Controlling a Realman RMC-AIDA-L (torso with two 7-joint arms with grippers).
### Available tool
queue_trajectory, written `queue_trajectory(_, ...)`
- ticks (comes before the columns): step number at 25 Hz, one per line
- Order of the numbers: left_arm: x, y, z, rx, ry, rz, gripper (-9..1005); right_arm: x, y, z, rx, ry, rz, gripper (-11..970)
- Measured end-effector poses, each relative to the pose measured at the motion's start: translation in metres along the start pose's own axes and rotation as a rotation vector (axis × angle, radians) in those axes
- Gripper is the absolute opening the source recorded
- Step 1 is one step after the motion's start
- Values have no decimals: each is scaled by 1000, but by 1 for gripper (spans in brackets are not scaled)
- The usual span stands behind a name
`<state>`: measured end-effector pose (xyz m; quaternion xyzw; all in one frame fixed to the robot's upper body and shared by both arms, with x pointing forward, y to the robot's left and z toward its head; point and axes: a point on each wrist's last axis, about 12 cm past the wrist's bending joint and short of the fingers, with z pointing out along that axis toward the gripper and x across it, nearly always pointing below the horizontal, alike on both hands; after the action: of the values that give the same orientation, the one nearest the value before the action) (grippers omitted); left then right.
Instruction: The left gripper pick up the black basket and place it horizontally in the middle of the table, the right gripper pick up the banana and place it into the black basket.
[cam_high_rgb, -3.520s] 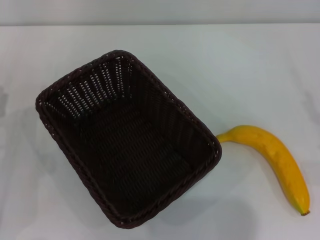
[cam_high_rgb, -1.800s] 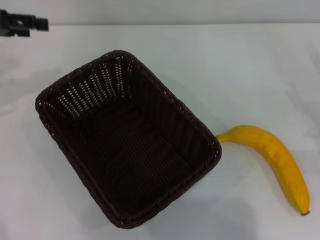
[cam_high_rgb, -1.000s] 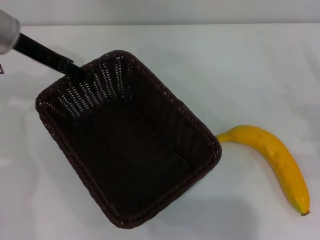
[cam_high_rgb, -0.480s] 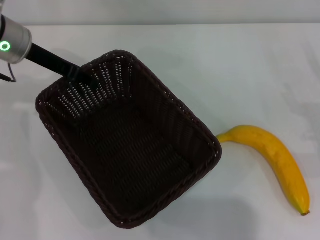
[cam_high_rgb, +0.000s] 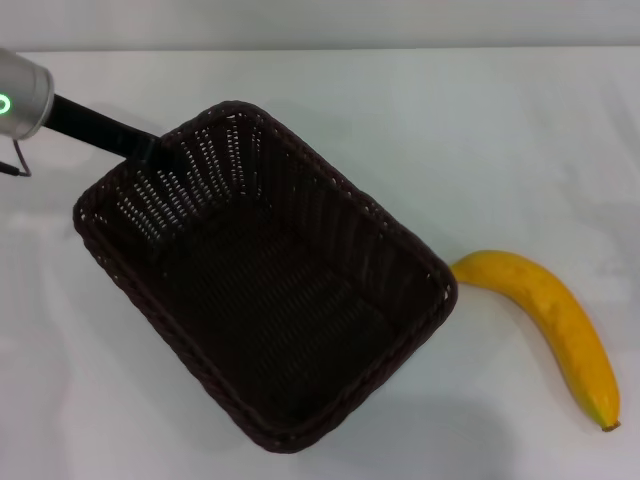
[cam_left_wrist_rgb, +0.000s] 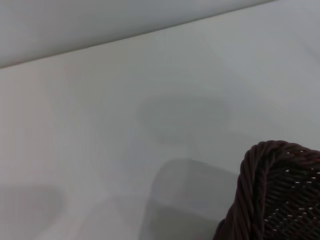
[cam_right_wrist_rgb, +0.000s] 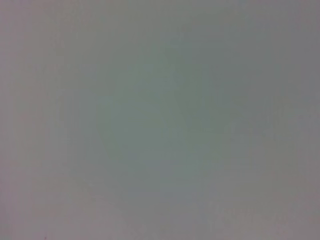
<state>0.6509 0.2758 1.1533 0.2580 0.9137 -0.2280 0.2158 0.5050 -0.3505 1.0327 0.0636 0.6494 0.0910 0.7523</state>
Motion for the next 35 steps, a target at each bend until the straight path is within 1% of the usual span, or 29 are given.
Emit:
queue_trajectory(1, 3, 1, -1, 10, -7, -12, 374, 0, 0, 0, 0, 0, 0, 871)
queue_trajectory(3, 7, 3, -3, 32, -20, -34, 231, 0, 0, 1, -1, -1, 0, 871)
queue_trajectory(7, 18, 6, -9, 87, -65, -89, 218, 0, 1, 1, -3, -1, 2, 871)
queue_trajectory(14, 43, 15, -22, 181, -185, -212, 186, 1, 2, 1, -6, 4, 4, 871)
queue_trajectory(21, 66, 23, -42, 283, -378, -291, 186, 2, 4, 2, -6, 7, 14, 871)
queue_trajectory(24, 75, 27, -51, 328, -475, -340, 187, 2, 6, 4, -10, 4, 14, 871)
queue_trajectory(25, 80, 29, -53, 341, -510, -371, 187, 2, 6, 4, -11, 4, 15, 871)
queue_trajectory(30, 102, 35, -49, 364, -602, -511, 187, 0, 6, 9, -14, 4, 10, 871)
queue_trajectory(33, 116, 37, -39, 345, -655, -597, 187, 0, 6, 13, -12, 12, 7, 871)
queue_trajectory(35, 128, 38, -26, 304, -702, -689, 187, -1, 4, 16, -10, 15, -1, 871)
